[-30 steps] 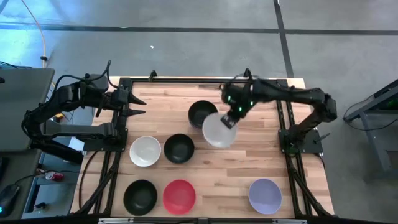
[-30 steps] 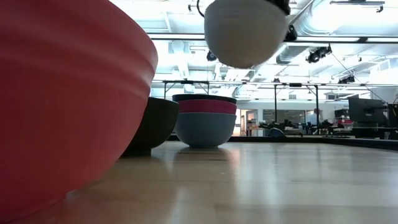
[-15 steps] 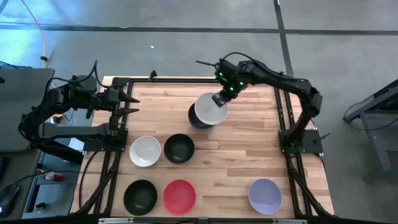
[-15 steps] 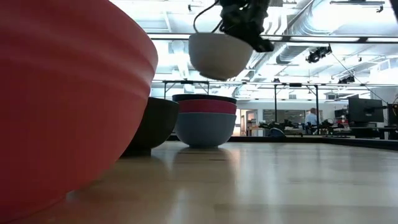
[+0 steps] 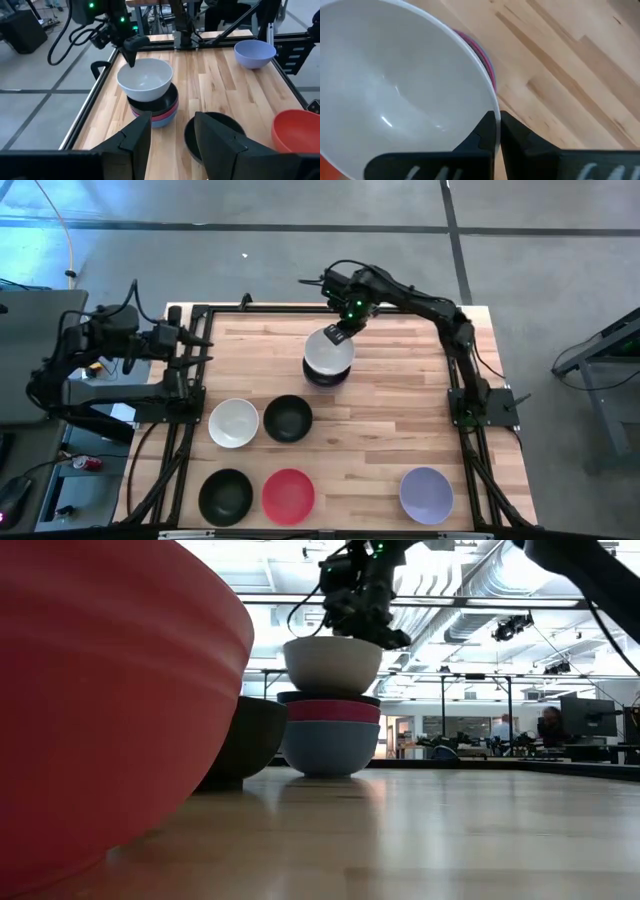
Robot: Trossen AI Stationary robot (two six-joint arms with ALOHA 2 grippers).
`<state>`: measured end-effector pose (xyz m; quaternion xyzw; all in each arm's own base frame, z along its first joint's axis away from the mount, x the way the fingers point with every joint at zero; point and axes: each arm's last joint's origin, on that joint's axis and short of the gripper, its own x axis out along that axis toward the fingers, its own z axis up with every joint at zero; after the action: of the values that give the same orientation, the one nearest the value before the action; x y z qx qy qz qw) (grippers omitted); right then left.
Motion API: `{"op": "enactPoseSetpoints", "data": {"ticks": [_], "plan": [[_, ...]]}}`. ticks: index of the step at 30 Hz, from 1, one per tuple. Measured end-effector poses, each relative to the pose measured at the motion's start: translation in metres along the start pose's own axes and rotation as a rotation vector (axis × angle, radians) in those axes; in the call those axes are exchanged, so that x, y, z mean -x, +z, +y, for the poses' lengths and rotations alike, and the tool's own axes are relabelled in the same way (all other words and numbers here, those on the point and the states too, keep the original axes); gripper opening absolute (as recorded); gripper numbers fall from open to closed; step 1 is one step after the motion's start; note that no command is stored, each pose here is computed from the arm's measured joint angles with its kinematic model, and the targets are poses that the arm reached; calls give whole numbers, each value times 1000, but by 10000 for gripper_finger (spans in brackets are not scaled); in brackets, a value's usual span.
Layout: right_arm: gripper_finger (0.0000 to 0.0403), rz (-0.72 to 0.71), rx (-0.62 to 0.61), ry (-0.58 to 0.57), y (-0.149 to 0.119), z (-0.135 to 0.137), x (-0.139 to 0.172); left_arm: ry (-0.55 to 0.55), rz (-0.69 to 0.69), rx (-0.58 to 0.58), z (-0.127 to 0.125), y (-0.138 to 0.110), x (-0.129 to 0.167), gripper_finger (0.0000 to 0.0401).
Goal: Nest bowls inside each other
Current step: Stack the right white bowl on top of the black bowl
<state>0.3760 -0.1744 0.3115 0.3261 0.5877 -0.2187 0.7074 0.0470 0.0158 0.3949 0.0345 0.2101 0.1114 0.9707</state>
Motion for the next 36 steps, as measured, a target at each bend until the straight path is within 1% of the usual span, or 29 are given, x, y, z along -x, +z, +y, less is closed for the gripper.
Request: {"op": "enactPoseSetpoints", "data": {"ticks": [4,10,14,23,32,36], "plan": [[0,27,2,0,7,1,-13,2,-12,1,-1,-2,4,141],[0,74,21,-4,10,3,-30,5,-24,-2,-2,-4,10,141],[0,81,26,-6,11,4,-33,3,-18,-1,-2,-6,8,141],[0,62,43,-27,10,8,-34,-9,44,5,-3,-19,-7,141],[0,95,44,-40,8,6,-59,-9,45,6,-3,-22,-8,141],[1,93,46,-29,9,6,-62,-8,39,5,-3,-22,-6,141]]}}
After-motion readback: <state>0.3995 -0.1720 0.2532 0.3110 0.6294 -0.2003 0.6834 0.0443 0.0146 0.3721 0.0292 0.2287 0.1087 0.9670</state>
